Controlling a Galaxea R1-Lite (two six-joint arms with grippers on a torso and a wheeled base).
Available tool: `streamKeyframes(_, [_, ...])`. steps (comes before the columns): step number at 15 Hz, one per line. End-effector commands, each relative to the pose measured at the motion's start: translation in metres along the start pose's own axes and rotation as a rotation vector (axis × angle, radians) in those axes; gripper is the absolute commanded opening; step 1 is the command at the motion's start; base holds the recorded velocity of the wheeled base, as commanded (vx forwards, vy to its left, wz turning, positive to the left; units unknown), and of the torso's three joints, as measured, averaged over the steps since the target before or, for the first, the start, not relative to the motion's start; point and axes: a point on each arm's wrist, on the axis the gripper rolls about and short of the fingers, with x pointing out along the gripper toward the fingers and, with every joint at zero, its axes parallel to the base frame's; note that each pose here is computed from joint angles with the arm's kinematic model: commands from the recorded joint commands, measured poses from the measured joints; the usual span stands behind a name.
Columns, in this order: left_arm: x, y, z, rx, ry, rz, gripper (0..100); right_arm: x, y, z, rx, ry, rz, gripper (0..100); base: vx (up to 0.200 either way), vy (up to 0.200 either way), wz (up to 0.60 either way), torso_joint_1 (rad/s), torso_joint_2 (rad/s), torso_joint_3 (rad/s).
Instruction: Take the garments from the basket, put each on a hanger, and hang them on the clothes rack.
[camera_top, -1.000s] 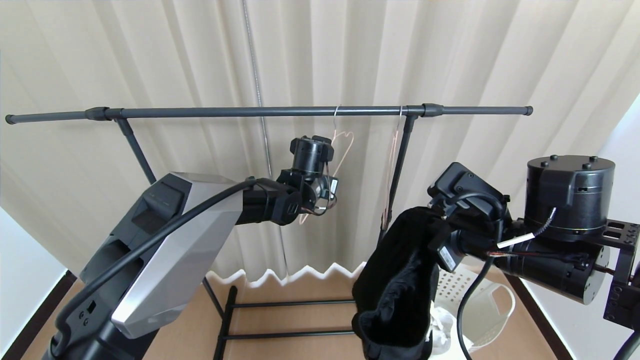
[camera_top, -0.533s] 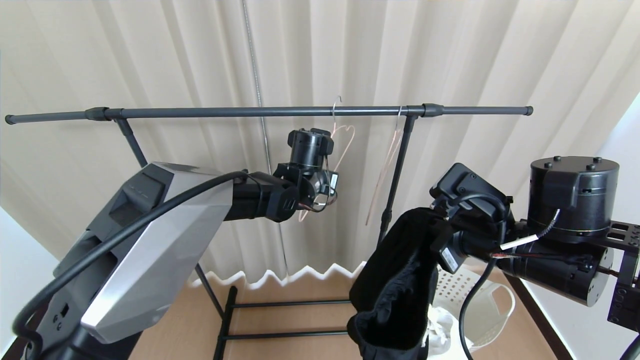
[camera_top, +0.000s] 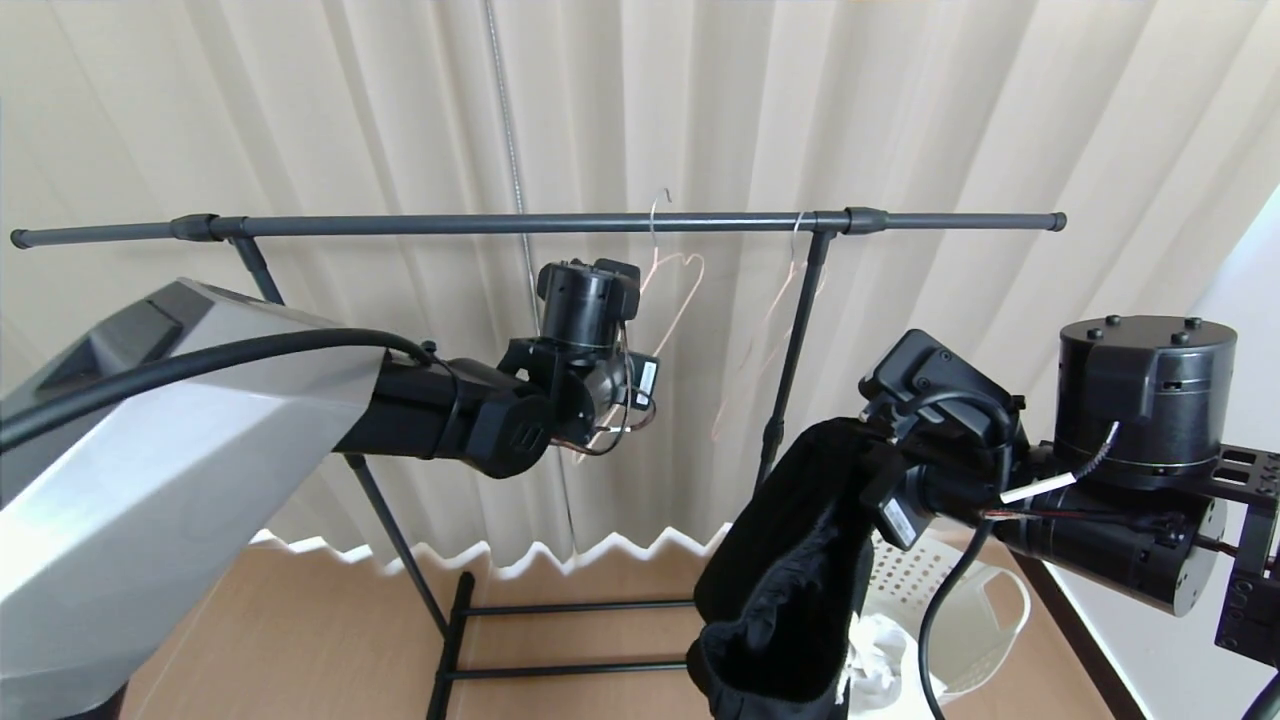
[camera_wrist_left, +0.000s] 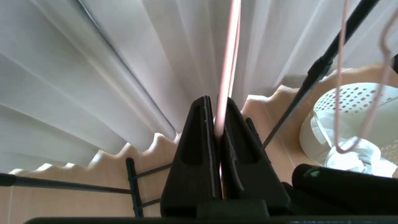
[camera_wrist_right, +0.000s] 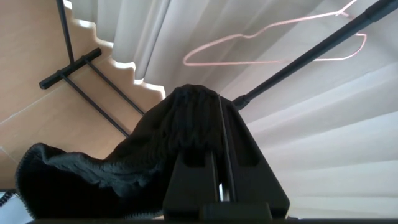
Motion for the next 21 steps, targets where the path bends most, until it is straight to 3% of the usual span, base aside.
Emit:
streamKeyframes(1, [-0.050, 0.013, -0.001, -0.005, -0.028, -0.016, 0, 0.000, 0.001, 0.000, -0.002, 0.000, 0.005, 0, 0.000, 0.000, 0.00, 0.000, 0.00, 0.000])
streamKeyframes(6, [-0.131, 0.026, -0.047, 0.014, -0.035, -0.069, 0, -0.002, 0.002, 0.002, -0.002, -0.010, 0.003, 0, 0.000, 0.000, 0.00, 0.000, 0.00, 0.000])
streamKeyframes(10, [-0.170, 0.042, -0.070, 0.007, -0.060, -0.106, 0, -0.006, 0.000, 0.003, 0.001, -0.017, -0.005, 0, 0.000, 0.000, 0.00, 0.000, 0.00, 0.000])
streamKeyframes(13, [-0.210, 0.058, -0.102, 0.021, -0.058, -0.203, 0, -0.007, 0.000, 0.002, -0.001, -0.015, -0.006, 0, 0.000, 0.000, 0.00, 0.000, 0.00, 0.000])
streamKeyframes(18, [-0.238, 0.069, -0.139, 0.018, -0.077, -0.280, 0, -0.003, -0.002, 0.005, 0.001, 0.005, -0.066, 0, 0.000, 0.000, 0.00, 0.000, 0.00, 0.000])
streamKeyframes(21, [-0.244, 0.071, -0.145, 0.026, -0.121, -0.306, 0, -0.003, -0.005, 0.009, 0.006, 0.008, -0.112, 0, 0.000, 0.000, 0.00, 0.000, 0.00, 0.000])
